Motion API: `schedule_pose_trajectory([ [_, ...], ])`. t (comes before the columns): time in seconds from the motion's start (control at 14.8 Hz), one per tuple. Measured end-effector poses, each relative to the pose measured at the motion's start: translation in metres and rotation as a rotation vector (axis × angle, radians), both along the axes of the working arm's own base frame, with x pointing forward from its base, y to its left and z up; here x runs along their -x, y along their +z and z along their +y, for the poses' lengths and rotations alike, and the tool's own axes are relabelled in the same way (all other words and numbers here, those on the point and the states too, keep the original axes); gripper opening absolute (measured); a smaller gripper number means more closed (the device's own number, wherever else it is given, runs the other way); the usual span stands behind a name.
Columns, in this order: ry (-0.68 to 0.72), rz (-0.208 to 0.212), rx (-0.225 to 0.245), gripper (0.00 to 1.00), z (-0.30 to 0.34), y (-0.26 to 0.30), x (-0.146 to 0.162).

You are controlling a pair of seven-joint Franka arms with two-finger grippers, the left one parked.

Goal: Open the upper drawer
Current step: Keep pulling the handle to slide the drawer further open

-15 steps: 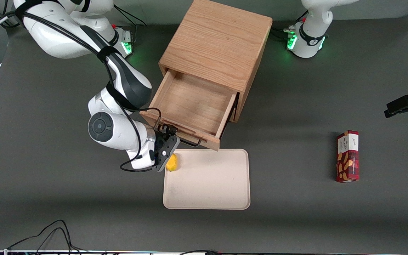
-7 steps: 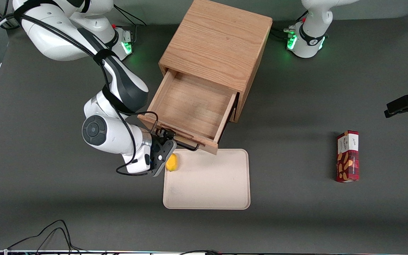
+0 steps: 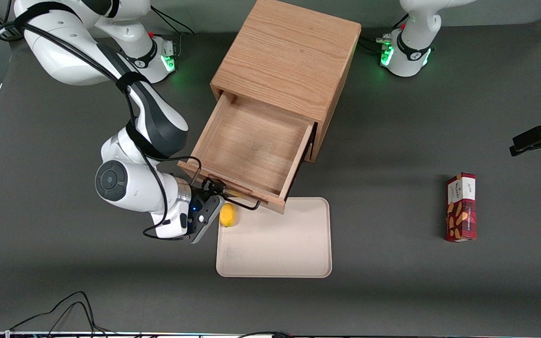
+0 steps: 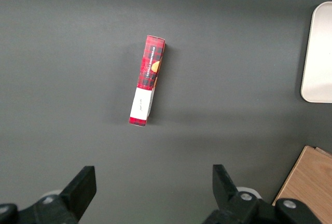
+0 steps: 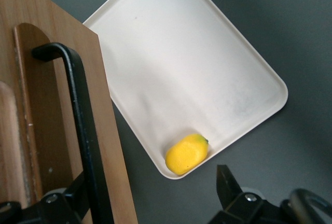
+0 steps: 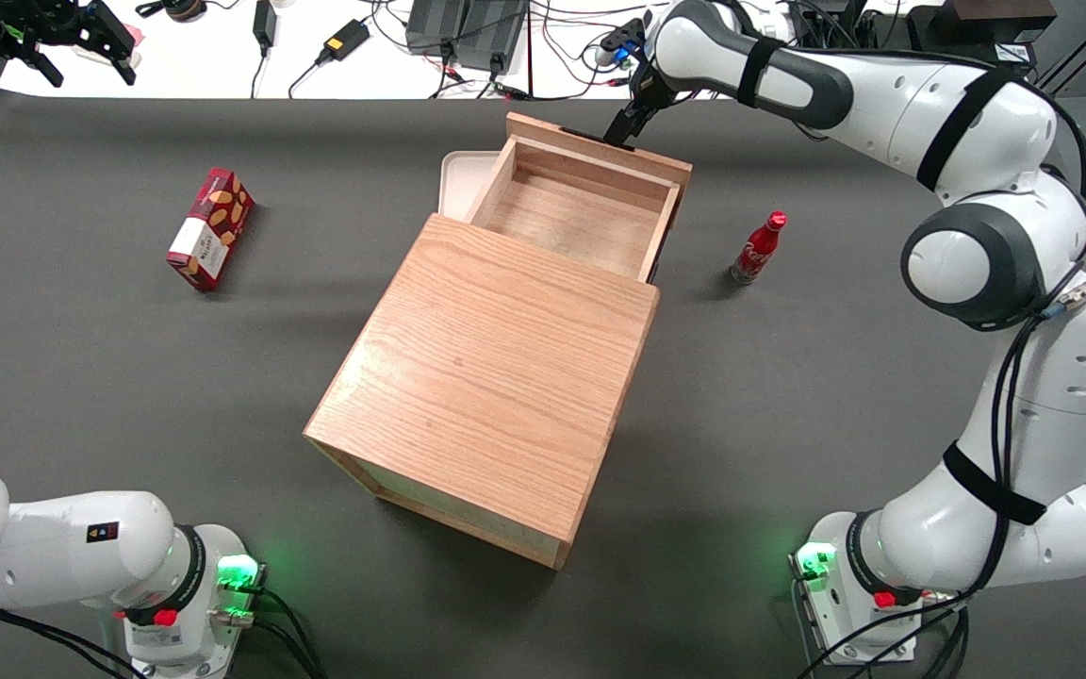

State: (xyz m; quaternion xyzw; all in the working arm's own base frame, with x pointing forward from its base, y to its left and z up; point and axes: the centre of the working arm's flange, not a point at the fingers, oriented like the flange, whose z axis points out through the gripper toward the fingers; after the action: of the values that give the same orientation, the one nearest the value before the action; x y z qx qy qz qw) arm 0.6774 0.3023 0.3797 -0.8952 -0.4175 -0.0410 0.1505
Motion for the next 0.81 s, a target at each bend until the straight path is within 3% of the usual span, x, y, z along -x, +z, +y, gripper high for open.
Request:
schedule_pose_trajectory([
  [0.81, -0.033, -0.019, -0.022, 1.00, -0.011, -0.001, -0.020],
])
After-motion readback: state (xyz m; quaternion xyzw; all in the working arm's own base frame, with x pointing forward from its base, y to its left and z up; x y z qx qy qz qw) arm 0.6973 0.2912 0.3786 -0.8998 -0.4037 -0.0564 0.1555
